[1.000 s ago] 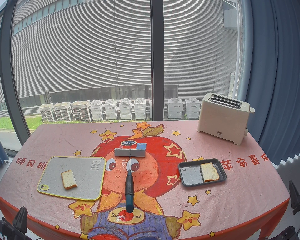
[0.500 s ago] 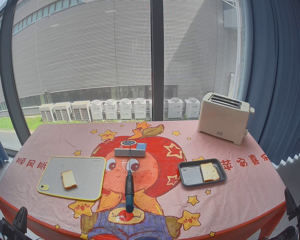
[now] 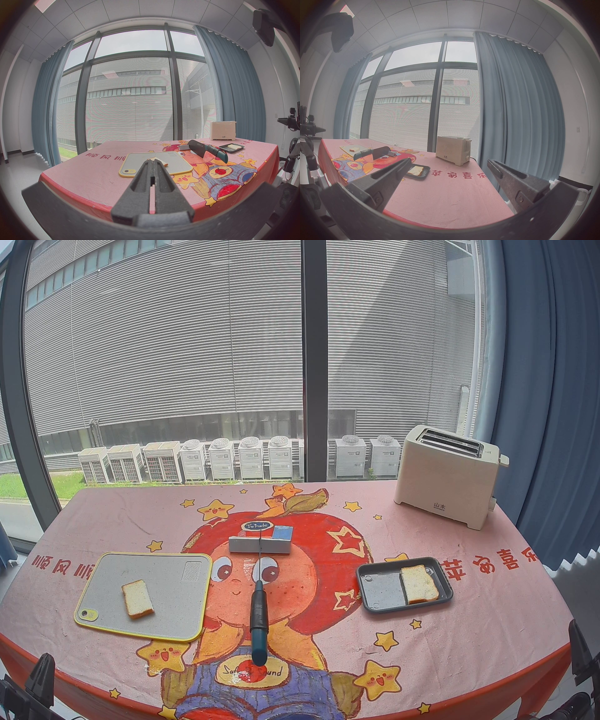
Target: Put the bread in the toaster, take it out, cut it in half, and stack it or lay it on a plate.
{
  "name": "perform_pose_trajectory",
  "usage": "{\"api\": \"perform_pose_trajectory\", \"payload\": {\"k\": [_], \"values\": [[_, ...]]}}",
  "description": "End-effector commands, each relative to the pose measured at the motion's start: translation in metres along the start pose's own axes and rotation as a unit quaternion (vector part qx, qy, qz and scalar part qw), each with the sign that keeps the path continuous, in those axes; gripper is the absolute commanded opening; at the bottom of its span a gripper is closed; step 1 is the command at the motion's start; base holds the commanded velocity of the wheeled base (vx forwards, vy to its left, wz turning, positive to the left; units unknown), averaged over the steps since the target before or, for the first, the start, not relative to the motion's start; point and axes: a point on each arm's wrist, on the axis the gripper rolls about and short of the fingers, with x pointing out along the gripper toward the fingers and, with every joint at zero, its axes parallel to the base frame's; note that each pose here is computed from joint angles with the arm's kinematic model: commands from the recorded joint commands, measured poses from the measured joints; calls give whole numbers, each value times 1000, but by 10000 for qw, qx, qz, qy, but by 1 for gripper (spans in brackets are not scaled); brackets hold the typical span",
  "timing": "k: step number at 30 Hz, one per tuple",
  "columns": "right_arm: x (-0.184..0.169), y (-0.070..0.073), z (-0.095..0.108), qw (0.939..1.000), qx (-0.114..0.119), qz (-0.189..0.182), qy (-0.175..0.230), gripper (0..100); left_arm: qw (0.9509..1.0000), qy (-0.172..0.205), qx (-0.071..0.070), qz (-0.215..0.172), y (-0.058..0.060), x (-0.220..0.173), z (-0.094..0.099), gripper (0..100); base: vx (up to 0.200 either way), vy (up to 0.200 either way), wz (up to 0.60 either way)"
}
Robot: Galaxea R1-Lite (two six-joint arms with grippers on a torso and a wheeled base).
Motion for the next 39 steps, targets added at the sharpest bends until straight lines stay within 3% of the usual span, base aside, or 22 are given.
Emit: {"api": "perform_pose_trajectory", "payload": {"k": [1, 15, 39], "values": [[0, 0, -5, 10000, 3, 7, 58, 100, 10000, 7, -1, -1, 0, 0, -5, 0, 0, 0, 0], [-13, 3, -25, 9992, 30, 6, 396, 100, 10000, 7, -1, -1, 0, 0, -5, 0, 0, 0, 0], [-16, 3, -28, 9994, 86, -172, 291, 100, 10000, 7, -1, -1, 0, 0, -5, 0, 0, 0, 0]]}}
